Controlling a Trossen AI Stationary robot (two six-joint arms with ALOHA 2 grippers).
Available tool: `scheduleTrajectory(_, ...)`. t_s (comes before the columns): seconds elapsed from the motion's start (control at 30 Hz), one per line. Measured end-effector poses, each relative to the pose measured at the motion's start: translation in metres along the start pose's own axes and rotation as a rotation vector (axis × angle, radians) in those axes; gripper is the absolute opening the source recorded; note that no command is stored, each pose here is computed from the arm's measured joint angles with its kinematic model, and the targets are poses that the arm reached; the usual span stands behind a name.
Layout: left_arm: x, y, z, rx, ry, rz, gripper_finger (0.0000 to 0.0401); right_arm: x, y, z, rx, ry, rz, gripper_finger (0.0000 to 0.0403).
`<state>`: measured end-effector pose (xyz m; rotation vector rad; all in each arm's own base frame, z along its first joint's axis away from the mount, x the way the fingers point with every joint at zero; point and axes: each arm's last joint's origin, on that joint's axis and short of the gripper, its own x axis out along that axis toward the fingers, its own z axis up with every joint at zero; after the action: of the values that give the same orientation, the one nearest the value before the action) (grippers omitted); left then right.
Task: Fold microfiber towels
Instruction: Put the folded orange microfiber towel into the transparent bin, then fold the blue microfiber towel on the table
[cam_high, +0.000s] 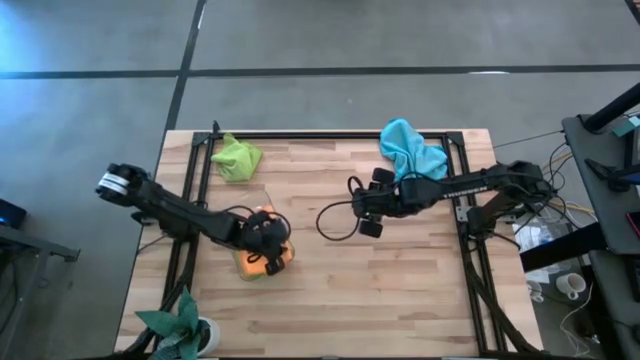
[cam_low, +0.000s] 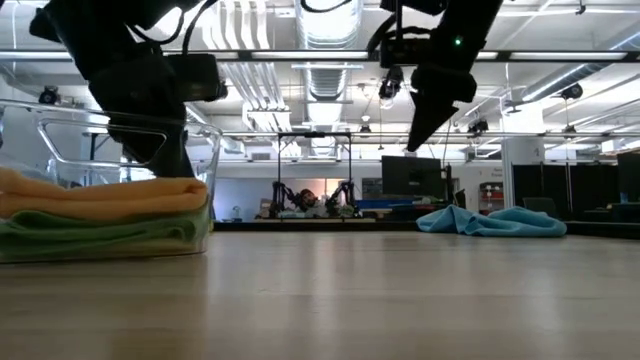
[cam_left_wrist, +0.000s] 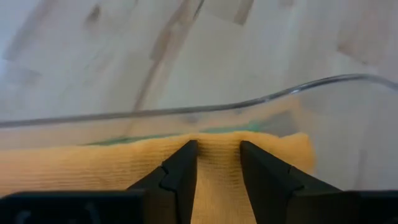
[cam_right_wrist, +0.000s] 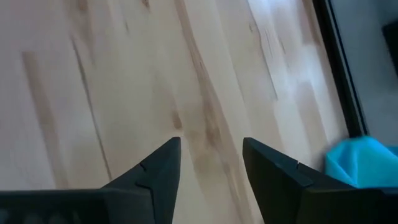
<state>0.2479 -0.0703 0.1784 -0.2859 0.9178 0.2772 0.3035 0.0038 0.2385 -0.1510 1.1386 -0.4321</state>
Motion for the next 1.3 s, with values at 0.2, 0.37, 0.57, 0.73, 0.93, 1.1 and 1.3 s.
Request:
scheduleTrajectory(0.2, -0.043, 0.01, 0.008, 0.04, -0.008, 0.024, 0.0109, -0.005, -0.017, -0.006, 0.057, 0.081, -0.101, 0.0171)
scheduleTrajectory(0.37, -0.086, 0.026, 0.015, 0.006, -0.228, 0.059, 0.0109, -0.001, -0.044, -0.014, 0.166, 0.119, -0.196, 0.0171)
scheduleTrajectory(0.57, -0.097, 0.034, 0.022, -0.109, -0.658, 0.131, 0.0109, 0.027, -0.08, -0.032, 0.321, 0.25, -0.192, 0.0171)
scheduleTrajectory(0.73, -0.091, 0.033, 0.022, -0.065, -0.769, 0.101, 0.0109, 0.05, -0.104, -0.053, 0.525, 0.368, -0.114, 0.0171)
scheduleTrajectory(0.93, -0.083, 0.034, 0.016, -0.043, -0.742, 0.119, 0.0109, 0.063, -0.126, -0.067, 0.69, 0.387, -0.156, 0.0171)
scheduleTrajectory(1.1, -0.081, 0.033, 0.016, -0.04, -0.737, 0.121, 0.0109, 0.079, -0.129, -0.07, 0.725, 0.419, -0.171, 0.0171)
scheduleTrajectory(1.3, -0.081, 0.033, 0.016, -0.029, -0.734, 0.125, 0.0109, 0.112, -0.126, -0.076, 0.759, 0.522, -0.195, 0.0165)
